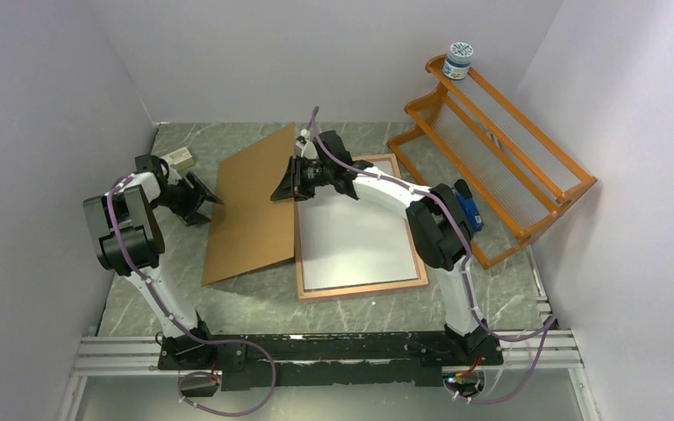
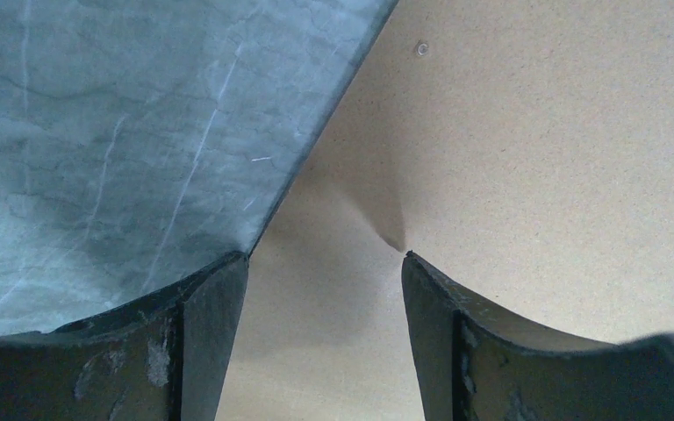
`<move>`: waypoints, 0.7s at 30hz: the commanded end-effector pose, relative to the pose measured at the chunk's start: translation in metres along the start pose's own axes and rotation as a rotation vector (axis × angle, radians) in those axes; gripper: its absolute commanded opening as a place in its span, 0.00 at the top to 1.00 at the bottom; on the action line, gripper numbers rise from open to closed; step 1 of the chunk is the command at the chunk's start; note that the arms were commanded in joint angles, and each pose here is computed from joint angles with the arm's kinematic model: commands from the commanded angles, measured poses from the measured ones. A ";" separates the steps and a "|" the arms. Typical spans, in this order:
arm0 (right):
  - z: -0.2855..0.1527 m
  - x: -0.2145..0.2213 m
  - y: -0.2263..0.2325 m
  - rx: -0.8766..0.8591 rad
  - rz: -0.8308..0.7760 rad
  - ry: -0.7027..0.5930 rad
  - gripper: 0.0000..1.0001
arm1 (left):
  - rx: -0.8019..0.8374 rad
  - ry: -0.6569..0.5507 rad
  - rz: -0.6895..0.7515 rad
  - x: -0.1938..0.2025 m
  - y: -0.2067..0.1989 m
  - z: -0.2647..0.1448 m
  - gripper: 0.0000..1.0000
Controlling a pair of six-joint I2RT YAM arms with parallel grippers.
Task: Put the photo into the frame
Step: Turn over the photo frame item at the center of the board.
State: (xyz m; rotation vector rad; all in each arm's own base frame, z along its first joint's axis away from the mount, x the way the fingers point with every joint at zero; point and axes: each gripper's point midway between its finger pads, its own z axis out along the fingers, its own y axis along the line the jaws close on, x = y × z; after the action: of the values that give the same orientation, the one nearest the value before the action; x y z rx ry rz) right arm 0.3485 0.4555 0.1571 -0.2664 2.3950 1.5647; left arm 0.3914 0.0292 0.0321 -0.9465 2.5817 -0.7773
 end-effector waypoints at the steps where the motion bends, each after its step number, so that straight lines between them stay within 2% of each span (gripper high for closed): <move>1: 0.001 -0.007 0.006 -0.013 -0.052 0.010 0.81 | -0.070 0.091 -0.035 0.033 0.014 0.006 0.28; 7: -0.002 -0.013 0.010 0.002 -0.057 -0.013 1.00 | -0.070 0.069 -0.009 0.028 0.006 -0.007 0.28; 17: -0.035 -0.052 0.049 -0.052 -0.033 -0.090 1.00 | -0.040 -0.061 0.075 0.015 -0.031 -0.062 0.24; 19: -0.047 -0.063 0.060 -0.068 -0.018 -0.111 1.00 | -0.030 -0.101 0.101 0.015 -0.040 -0.078 0.20; 21: -0.060 -0.073 0.071 -0.078 -0.010 -0.136 1.00 | -0.027 -0.139 0.114 0.017 -0.046 -0.094 0.08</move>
State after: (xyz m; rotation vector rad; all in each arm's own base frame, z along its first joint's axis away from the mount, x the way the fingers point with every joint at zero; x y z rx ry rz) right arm 0.3662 0.4416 0.1619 -0.1497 2.4904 1.5253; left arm 0.3668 0.0248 0.0844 -0.9061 2.5865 -0.6720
